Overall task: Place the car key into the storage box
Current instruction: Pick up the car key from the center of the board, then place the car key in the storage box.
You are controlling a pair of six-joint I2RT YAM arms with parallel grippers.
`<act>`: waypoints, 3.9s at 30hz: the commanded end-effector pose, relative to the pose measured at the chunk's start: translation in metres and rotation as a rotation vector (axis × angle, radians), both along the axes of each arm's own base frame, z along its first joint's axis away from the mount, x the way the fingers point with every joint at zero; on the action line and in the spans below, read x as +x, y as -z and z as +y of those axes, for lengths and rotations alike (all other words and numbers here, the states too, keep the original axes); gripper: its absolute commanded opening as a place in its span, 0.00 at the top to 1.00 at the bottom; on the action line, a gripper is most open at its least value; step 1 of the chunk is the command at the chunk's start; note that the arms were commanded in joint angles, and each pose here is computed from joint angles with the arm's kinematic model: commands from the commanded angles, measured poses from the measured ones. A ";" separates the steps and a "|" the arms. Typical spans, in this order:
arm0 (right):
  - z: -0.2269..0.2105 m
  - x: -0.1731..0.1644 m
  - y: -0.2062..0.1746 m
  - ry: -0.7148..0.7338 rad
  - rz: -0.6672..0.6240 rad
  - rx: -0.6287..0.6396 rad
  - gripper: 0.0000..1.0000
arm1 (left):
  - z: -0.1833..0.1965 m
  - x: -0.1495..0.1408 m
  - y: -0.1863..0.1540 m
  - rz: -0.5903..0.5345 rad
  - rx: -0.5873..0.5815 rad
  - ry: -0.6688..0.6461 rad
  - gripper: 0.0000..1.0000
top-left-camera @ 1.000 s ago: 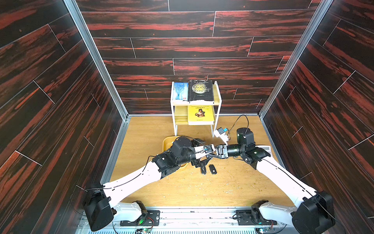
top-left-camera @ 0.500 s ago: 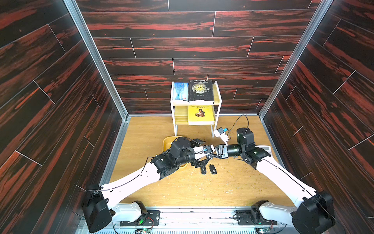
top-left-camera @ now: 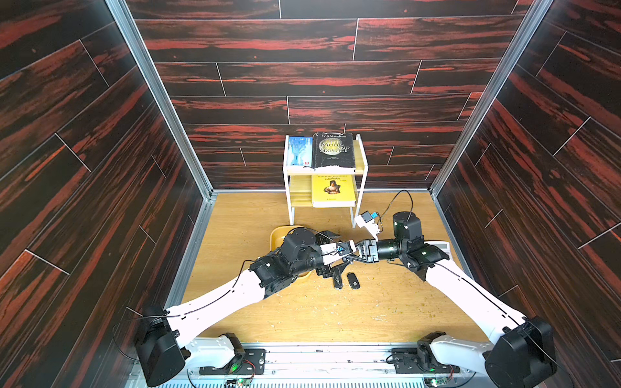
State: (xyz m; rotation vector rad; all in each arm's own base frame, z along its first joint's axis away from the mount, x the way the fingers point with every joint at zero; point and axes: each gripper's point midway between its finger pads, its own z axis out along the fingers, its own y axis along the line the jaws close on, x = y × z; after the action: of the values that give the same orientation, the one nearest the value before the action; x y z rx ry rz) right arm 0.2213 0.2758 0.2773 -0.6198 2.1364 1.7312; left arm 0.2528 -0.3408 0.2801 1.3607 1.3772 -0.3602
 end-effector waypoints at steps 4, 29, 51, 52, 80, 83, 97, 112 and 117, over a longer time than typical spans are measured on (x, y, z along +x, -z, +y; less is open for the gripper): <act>0.001 0.001 -0.013 -0.007 -0.029 0.015 0.75 | 0.005 -0.008 -0.003 0.000 0.002 0.020 0.16; 0.001 0.002 -0.008 -0.006 -0.018 0.007 0.74 | 0.000 -0.010 0.000 0.022 0.020 0.048 0.40; 0.001 0.008 -0.006 0.023 -0.039 -0.010 0.01 | 0.002 -0.011 0.005 0.055 0.026 0.034 0.51; 0.000 0.009 -0.004 0.028 -0.039 -0.016 0.01 | 0.003 -0.010 0.006 0.059 0.022 0.025 0.51; -0.038 0.062 0.019 0.136 -0.071 0.041 0.01 | 0.187 0.059 0.048 0.542 0.125 -0.809 0.48; -0.038 0.059 0.024 0.128 -0.064 0.046 0.01 | 0.195 0.055 0.070 0.661 0.172 -0.839 0.50; -0.041 0.049 0.021 0.128 -0.077 0.060 0.01 | 0.179 0.056 0.147 0.915 0.239 -0.825 0.54; -0.044 0.046 0.026 0.139 -0.071 0.045 0.02 | 0.165 0.081 0.186 0.958 0.303 -0.807 0.57; -0.044 0.046 0.026 0.141 -0.071 0.043 0.02 | 0.157 0.086 0.197 0.991 0.303 -0.785 0.57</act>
State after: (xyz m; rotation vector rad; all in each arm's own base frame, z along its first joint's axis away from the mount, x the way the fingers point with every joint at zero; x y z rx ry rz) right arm 0.2704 0.2342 0.2518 -0.4909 2.0421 1.6564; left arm 0.3285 -0.1745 0.0802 0.7176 2.7651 -0.2476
